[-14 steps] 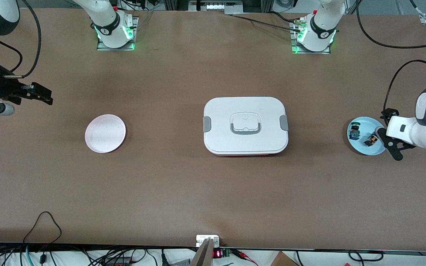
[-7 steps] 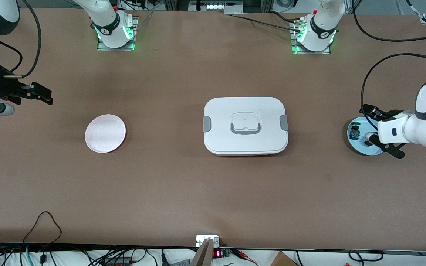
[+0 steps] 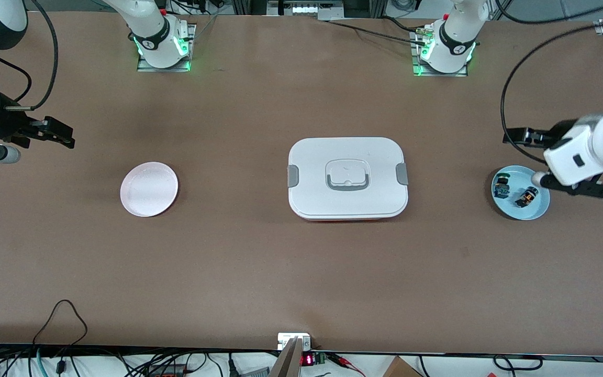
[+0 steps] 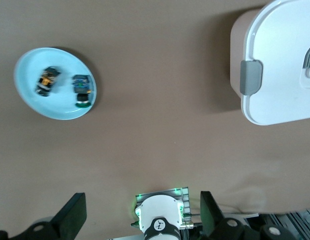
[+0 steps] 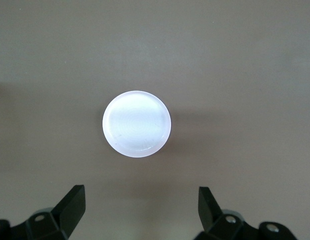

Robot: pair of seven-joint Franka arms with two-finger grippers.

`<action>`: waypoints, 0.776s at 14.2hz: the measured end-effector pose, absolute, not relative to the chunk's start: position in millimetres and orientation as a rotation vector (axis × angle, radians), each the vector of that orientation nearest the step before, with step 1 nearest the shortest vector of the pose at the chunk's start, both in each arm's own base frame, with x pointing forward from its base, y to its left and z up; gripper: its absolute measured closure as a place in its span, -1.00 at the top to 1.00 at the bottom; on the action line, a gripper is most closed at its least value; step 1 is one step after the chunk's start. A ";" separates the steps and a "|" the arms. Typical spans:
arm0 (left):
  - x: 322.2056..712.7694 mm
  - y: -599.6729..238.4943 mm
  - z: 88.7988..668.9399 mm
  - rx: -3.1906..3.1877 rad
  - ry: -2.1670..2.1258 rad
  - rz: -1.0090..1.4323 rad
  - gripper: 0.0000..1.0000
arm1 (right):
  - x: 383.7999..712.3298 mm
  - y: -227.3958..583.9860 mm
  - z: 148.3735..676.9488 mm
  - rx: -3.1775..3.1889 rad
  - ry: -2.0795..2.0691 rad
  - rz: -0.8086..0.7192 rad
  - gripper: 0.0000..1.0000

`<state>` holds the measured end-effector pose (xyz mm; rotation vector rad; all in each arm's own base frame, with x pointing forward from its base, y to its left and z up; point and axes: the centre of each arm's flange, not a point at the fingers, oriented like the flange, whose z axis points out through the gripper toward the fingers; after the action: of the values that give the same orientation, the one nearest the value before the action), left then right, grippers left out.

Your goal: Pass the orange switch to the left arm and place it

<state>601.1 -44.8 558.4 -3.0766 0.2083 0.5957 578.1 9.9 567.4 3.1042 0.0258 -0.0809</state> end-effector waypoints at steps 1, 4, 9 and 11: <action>594.7 -57.1 577.5 -3.059 0.190 0.482 1.00 | 578.1 9.9 567.4 3.104 0.026 -0.081 1.00; 575.3 -61.3 596.2 -3.071 0.117 0.202 1.00 | 578.1 9.9 567.4 3.104 0.026 -0.081 1.00; 560.7 -21.1 596.6 -3.109 -0.008 0.043 1.00 | 577.6 10.1 569.7 3.105 0.027 -0.075 1.00; 554.5 -20.4 595.1 -3.109 -0.010 0.036 1.00 | 577.4 10.2 570.5 3.105 0.028 -0.072 1.00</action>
<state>554.5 -20.4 595.1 -3.1093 -0.0097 0.0361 577.4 10.2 570.5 3.1049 0.0284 -0.0723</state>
